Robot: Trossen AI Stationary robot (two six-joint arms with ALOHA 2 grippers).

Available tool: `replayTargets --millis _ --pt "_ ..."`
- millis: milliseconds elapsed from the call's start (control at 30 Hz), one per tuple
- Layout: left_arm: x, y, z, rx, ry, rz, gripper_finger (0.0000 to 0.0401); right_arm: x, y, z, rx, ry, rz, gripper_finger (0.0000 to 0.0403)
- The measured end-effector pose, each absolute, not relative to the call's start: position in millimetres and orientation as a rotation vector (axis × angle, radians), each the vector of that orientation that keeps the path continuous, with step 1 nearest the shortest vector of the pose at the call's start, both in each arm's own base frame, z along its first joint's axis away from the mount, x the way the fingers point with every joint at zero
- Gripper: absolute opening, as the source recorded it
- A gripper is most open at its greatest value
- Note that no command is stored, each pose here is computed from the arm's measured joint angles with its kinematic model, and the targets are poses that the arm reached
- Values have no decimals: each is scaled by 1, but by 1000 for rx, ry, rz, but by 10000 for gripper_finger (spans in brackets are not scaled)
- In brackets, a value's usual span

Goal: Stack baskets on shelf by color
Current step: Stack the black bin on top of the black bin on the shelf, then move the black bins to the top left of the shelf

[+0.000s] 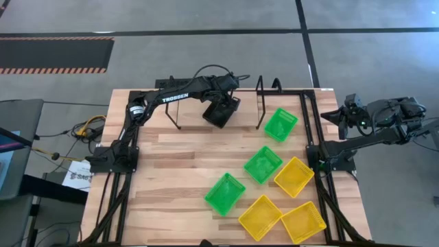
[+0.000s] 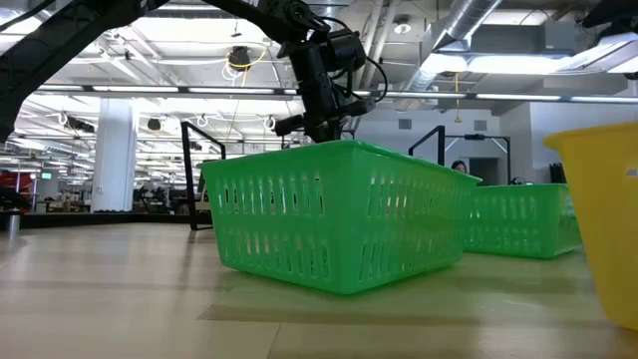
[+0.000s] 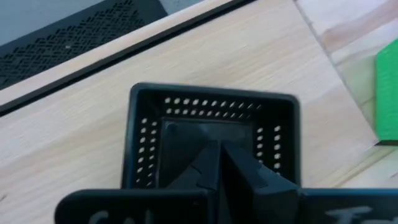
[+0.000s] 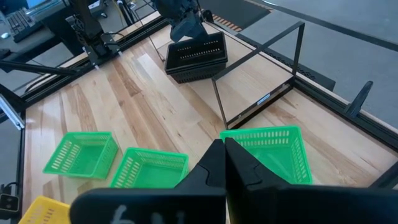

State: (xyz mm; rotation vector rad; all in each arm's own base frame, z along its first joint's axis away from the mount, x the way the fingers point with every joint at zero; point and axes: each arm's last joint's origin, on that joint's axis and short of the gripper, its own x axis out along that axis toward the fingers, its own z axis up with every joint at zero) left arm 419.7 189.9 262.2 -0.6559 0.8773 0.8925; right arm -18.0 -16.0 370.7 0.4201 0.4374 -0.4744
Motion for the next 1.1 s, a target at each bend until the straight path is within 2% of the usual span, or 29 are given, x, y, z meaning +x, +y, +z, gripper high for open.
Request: replayTargets --millis 400,567,767,933,1100 --pt "411 178 230 -592 1149 1007 0 -18 -16 371 425 435 -477 8" --pt "416 175 238 -592 1107 1015 0 -18 -16 371 444 430 -481 8" --pt "430 166 288 -453 935 1002 0 -18 -16 371 453 429 -483 8" --pt "441 157 321 -434 796 883 0 -18 -16 371 453 428 -485 8" --pt "452 150 327 -455 740 714 0 -18 -17 371 447 420 -502 8"
